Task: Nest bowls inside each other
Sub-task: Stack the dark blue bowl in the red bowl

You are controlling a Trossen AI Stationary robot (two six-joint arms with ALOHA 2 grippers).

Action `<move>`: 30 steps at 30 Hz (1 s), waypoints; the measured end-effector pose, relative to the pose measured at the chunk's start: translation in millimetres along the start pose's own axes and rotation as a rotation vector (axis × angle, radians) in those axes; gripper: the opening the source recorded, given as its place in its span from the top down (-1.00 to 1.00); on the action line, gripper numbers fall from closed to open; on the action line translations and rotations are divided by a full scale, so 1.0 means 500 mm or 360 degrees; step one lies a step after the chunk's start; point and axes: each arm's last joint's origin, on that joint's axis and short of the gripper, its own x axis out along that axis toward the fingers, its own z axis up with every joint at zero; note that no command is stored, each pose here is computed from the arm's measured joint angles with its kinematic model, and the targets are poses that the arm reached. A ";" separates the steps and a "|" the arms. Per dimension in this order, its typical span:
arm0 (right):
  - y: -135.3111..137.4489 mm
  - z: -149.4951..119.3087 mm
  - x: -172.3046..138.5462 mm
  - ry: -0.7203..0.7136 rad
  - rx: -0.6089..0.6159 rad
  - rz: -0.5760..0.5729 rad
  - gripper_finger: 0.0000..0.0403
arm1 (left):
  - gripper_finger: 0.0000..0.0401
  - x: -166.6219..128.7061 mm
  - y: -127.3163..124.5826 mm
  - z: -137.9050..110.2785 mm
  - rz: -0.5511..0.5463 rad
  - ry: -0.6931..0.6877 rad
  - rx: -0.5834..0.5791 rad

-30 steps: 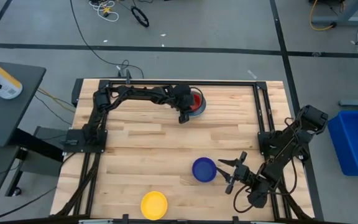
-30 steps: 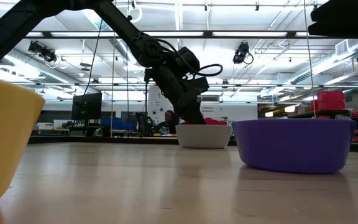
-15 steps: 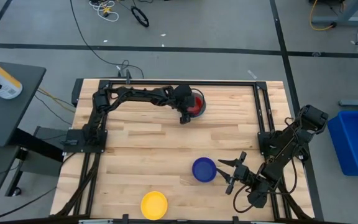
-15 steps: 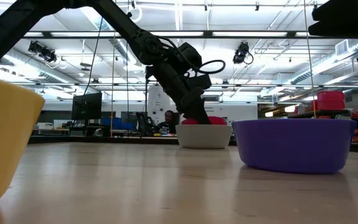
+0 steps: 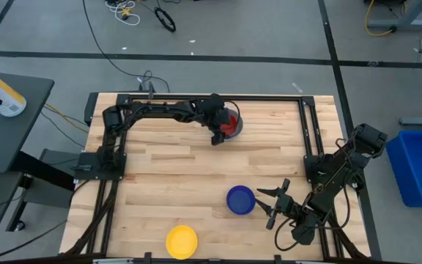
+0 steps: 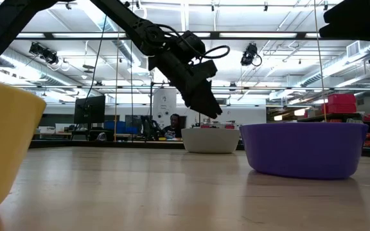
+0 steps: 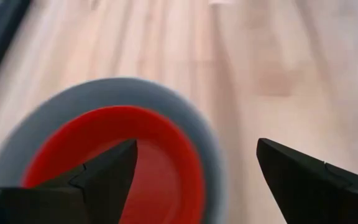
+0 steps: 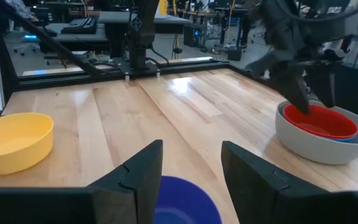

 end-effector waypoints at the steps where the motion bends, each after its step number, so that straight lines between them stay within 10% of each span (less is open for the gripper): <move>1: -0.001 -0.001 0.000 0.0002 0.0000 -0.0001 0.13 | -0.68 -0.001 -0.006 0.003 -0.0052 -0.0019 -0.0002; 14: -0.001 -0.012 0.002 0.0188 0.0123 0.0135 0.14 | -0.68 0.006 -0.209 0.017 -0.0225 0.0150 0.0249; 22: -0.018 -0.034 0.047 0.0477 0.0248 0.0118 0.03 | -0.68 -0.172 -0.266 0.071 -0.0074 -0.0105 0.0341; 30: -0.042 -0.038 0.103 0.0659 0.0223 0.0051 0.04 | -0.68 -0.325 -0.296 -0.012 0.0094 -0.0449 0.0282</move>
